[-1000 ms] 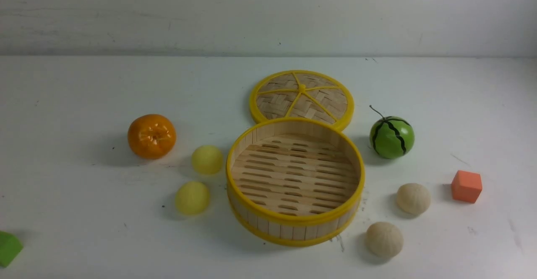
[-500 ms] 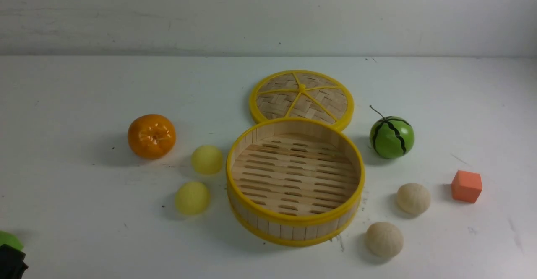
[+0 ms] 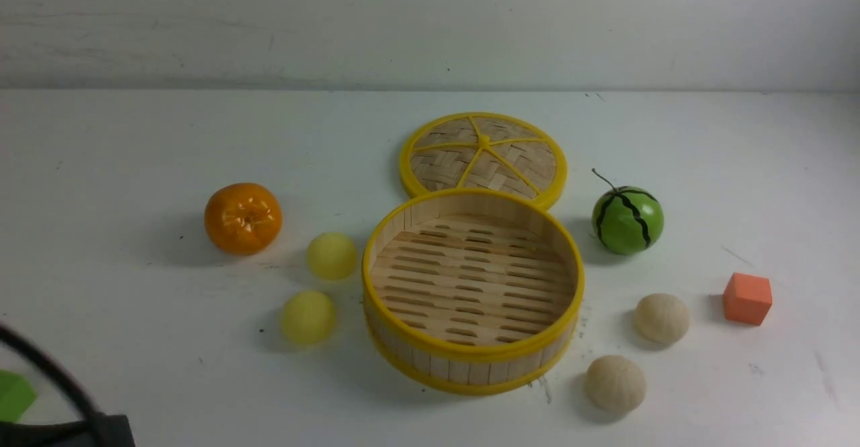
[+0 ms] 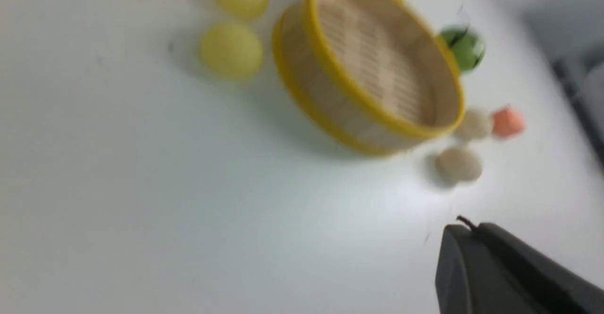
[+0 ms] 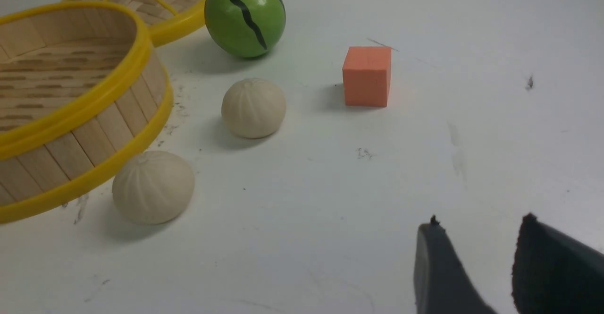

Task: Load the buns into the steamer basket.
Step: Use the left arm to grab a steamed stuffed bun

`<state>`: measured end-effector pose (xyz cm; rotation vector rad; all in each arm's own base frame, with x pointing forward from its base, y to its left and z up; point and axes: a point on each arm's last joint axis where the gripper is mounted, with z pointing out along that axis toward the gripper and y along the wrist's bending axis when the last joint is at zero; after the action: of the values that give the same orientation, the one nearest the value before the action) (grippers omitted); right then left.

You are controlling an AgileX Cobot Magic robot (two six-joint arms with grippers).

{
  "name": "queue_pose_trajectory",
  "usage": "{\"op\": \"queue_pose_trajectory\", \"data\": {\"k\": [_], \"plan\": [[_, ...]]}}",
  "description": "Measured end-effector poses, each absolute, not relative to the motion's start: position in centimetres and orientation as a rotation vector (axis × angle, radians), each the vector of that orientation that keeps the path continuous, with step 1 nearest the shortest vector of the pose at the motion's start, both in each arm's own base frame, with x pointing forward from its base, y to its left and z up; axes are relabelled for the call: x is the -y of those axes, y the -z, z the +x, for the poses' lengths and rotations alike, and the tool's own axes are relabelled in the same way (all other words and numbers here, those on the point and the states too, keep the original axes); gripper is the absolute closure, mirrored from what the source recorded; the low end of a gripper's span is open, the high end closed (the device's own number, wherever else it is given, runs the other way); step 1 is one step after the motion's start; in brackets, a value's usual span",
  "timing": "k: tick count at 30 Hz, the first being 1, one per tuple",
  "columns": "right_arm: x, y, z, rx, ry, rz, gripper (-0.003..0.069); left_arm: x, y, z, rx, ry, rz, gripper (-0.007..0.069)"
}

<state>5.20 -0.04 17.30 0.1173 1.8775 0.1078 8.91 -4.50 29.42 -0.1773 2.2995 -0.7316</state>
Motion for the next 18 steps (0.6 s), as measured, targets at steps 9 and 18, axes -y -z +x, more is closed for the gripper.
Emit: {"op": "queue_pose_trajectory", "data": {"k": [9, 18], "plan": [[0.0, -17.3, 5.2, -1.877, -0.108, 0.117, 0.0418, 6.9, -27.8, 20.0, -2.759, 0.509, 0.111, 0.0638], [0.0, -17.3, 5.2, -1.878, -0.107, 0.116, 0.0418, 13.3, -28.0, 25.7, -2.793, 0.33, 0.376, 0.0638]]}}
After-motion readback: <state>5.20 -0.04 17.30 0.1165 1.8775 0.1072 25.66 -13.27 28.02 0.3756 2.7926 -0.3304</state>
